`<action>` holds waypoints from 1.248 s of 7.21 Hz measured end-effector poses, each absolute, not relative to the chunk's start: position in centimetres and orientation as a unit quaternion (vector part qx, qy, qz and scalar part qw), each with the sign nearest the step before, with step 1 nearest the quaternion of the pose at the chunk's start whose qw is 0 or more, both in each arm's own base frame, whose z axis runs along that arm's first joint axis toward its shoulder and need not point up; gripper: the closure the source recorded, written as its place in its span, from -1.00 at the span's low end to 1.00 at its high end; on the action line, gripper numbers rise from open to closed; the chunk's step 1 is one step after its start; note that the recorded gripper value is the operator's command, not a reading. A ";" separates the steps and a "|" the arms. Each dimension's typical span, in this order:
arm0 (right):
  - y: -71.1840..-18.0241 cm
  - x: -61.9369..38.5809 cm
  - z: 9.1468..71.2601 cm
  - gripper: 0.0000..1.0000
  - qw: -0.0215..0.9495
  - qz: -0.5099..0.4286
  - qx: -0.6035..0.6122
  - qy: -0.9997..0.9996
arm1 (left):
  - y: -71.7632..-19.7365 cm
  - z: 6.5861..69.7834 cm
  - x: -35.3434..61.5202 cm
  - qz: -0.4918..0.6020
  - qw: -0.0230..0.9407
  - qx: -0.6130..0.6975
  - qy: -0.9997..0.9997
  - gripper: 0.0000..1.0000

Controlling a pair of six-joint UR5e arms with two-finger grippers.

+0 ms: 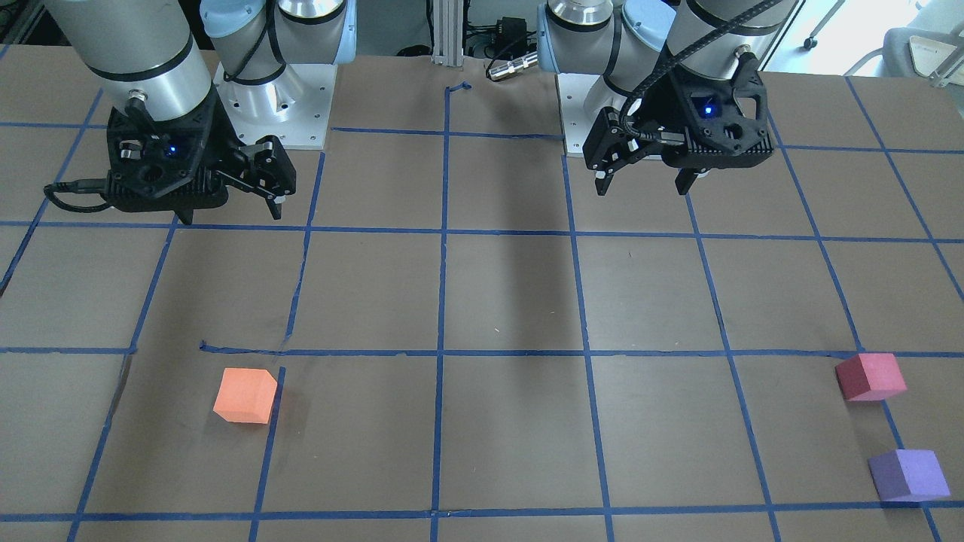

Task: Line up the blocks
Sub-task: 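Move the right gripper down over the orange cube, then grasp the orange cube with the right gripper and lift it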

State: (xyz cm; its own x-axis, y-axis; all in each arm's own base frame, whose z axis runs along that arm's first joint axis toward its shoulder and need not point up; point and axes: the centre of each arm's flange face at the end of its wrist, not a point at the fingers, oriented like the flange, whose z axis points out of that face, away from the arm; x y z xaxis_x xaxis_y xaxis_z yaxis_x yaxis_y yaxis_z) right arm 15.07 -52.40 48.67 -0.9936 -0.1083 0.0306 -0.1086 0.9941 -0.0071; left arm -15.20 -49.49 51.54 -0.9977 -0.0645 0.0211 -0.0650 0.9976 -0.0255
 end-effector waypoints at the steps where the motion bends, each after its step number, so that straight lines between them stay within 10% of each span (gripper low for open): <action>1: -53.0 14.1 48.3 -1.00 0.018 0.012 0.045 -0.999 | -49.5 51.5 -15.2 0.013 0.010 0.033 -0.999 -1.00; 9: -66.2 8.5 24.7 -1.00 0.010 0.008 -0.028 -1.000 | -49.5 51.5 -15.2 0.012 0.009 0.033 -0.999 -1.00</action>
State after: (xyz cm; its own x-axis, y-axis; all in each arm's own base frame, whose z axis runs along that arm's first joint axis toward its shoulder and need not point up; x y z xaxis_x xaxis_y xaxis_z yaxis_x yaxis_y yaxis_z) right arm 8.50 -66.19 24.66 -0.9982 0.0569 0.0199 0.0566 0.9983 -0.0159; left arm -15.20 -49.46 51.50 -0.9976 -0.0658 0.0197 -0.0662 0.9975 -0.0236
